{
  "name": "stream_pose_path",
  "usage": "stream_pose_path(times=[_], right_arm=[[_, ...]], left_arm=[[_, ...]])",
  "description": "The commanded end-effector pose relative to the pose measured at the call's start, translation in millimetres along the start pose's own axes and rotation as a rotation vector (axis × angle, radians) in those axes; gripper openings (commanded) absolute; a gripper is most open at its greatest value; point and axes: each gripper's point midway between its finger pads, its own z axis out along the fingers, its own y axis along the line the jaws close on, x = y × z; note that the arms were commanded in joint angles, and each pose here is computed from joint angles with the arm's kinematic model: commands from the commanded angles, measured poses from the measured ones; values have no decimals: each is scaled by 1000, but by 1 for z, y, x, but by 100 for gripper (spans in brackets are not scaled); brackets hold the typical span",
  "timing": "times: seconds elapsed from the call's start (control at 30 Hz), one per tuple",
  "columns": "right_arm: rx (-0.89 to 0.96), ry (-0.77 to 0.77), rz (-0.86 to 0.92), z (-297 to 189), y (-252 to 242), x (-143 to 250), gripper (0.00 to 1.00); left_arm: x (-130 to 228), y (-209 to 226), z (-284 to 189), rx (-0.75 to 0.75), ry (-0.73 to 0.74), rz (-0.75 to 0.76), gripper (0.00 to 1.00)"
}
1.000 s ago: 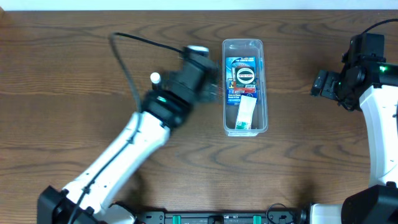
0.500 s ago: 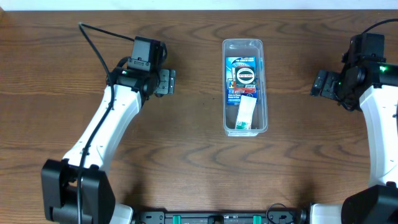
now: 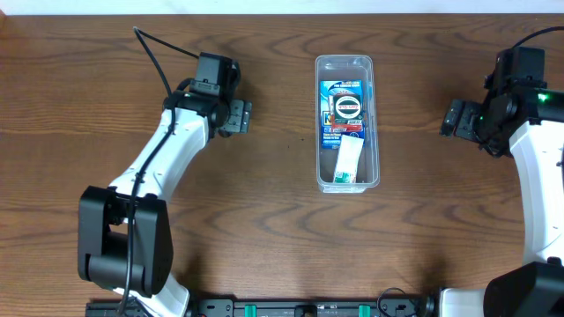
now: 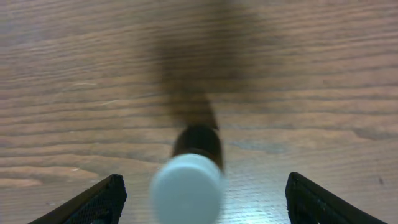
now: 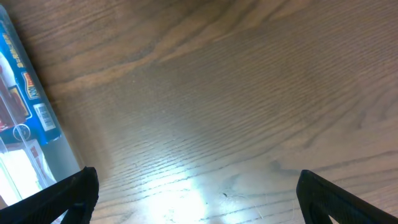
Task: Pack container
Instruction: 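Move the left gripper over the dark bottle with white cap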
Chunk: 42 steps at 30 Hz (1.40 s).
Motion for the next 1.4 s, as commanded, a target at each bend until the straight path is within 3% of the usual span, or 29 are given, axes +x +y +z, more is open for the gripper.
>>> stream_pose_path(times=[0.0,0.73,0.9,1.37], right_arm=[[-1,2,17,1,-1,-1,99],[-1,2,17,1,-1,-1,99],[-1,2,17,1,-1,-1,99],[-1,2,17,1,-1,-1,99]], left_arm=[[-10,15,1,-10,-19,-15,83],[6,10,30,45,52,-2,81],[6,10,30,46,53,-2,66],[7,5,30,75,56,2,66]])
